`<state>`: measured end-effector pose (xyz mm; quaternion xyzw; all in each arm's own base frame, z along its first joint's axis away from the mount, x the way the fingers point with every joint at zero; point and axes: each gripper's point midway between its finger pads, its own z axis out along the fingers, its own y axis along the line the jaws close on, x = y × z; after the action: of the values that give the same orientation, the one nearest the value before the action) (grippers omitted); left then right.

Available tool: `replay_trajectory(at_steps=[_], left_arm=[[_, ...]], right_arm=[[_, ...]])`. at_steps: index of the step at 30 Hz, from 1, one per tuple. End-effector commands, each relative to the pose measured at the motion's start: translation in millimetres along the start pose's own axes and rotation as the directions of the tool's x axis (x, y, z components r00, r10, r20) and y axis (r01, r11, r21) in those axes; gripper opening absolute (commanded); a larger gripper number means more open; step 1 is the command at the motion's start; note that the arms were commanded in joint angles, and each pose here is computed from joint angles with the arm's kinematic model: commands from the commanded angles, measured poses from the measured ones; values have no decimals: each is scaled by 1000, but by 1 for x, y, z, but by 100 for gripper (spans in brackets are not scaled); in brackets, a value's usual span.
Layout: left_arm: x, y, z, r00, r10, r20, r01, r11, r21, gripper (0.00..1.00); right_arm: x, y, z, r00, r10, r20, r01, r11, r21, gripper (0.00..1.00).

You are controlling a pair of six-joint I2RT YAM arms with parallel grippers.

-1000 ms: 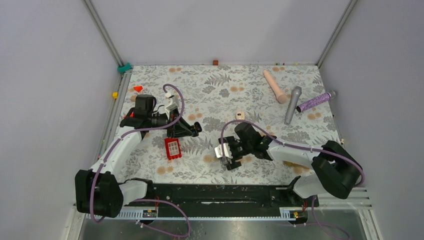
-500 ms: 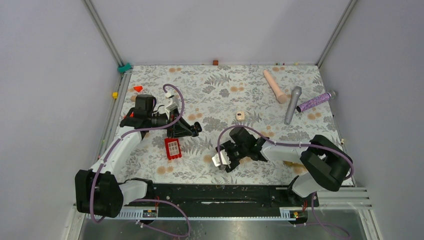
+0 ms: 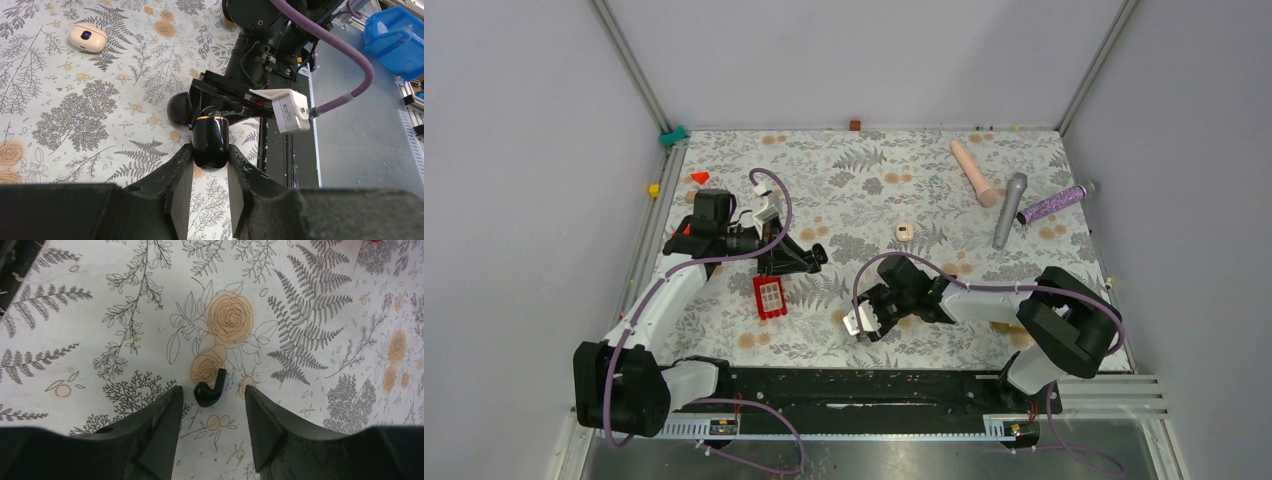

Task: Insert the wireless bluetooth earbuds into the charging case
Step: Pick up the right earbud from the center of the board.

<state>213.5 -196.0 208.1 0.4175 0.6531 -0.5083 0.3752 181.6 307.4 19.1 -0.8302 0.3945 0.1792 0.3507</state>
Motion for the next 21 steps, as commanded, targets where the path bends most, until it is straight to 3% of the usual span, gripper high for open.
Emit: replay_trajectory(at_steps=[1,10,21], left_arm=[[-19,-6,-3,995,93,38,-94,995,16,0],[-19,-7,-3,995,94,38,-94,995,18,0],[-19,-6,-3,995,95,37,-96,995,16,0]], right_arm=[[22,13,1,991,53,-119,-59,997,-47,56],[29,28,-7,970,123,-211,-156,976,-149,53],[25,32,0,969,90,-229,-132,975,-178,46]])
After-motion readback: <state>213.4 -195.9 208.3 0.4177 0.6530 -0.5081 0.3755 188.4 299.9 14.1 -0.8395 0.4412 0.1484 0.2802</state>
